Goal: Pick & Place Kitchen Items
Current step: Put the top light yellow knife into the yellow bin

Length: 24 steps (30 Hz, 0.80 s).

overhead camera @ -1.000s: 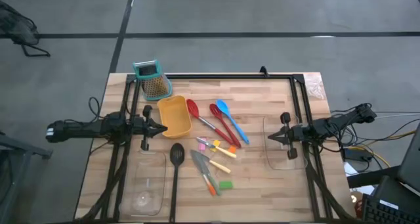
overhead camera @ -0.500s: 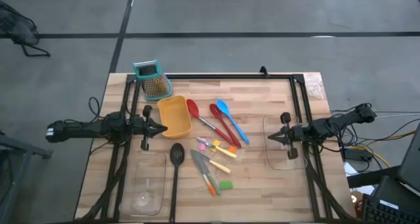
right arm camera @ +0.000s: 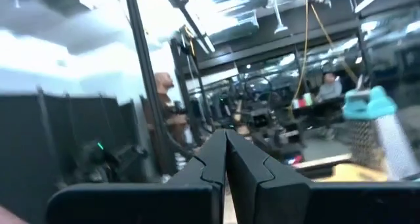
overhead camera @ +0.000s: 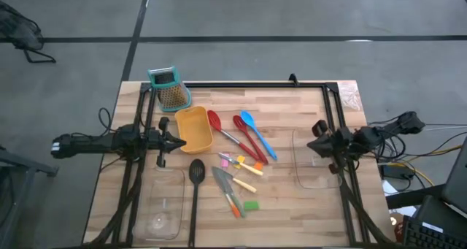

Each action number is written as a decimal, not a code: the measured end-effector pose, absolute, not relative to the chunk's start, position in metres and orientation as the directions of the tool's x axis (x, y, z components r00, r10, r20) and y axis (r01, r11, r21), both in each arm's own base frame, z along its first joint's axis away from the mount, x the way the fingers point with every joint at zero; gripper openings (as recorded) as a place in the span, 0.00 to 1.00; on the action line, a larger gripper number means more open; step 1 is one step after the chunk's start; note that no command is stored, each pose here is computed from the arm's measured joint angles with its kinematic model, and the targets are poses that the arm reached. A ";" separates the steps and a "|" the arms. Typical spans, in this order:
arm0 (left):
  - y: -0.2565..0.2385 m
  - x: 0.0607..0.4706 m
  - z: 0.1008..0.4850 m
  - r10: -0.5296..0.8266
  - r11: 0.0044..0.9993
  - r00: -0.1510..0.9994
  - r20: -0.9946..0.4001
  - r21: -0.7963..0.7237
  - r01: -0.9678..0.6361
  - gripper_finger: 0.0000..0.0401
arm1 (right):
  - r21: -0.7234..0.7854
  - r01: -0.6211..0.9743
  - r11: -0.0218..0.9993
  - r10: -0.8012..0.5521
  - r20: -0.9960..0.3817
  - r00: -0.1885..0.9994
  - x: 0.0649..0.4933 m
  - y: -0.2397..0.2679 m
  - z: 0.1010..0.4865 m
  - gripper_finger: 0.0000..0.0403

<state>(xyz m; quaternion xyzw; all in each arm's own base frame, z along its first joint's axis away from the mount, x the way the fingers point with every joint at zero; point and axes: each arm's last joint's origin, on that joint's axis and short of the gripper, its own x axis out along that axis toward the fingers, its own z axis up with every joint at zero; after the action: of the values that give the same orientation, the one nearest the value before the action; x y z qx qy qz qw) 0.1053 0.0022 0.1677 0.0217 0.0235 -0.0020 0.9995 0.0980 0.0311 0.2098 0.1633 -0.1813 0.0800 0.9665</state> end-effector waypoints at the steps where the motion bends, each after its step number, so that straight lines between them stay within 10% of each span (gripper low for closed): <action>1: 0.002 0.105 0.168 -0.003 0.999 0.999 -0.047 0.043 0.005 0.07 | 0.300 -0.216 0.929 0.097 0.367 0.925 0.100 0.032 0.209 0.02; 24: 0.002 0.105 0.168 -0.003 0.999 0.999 -0.048 0.043 0.005 0.07 | 0.172 0.090 0.981 -0.001 -0.460 0.888 0.268 0.088 0.232 0.05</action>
<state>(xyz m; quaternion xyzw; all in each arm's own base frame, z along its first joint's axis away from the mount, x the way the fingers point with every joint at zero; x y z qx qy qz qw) 0.1054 0.0022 0.1676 0.0216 0.0238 -0.0018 0.9995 0.2681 0.0876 0.2319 0.0945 0.2354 -0.0235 0.9670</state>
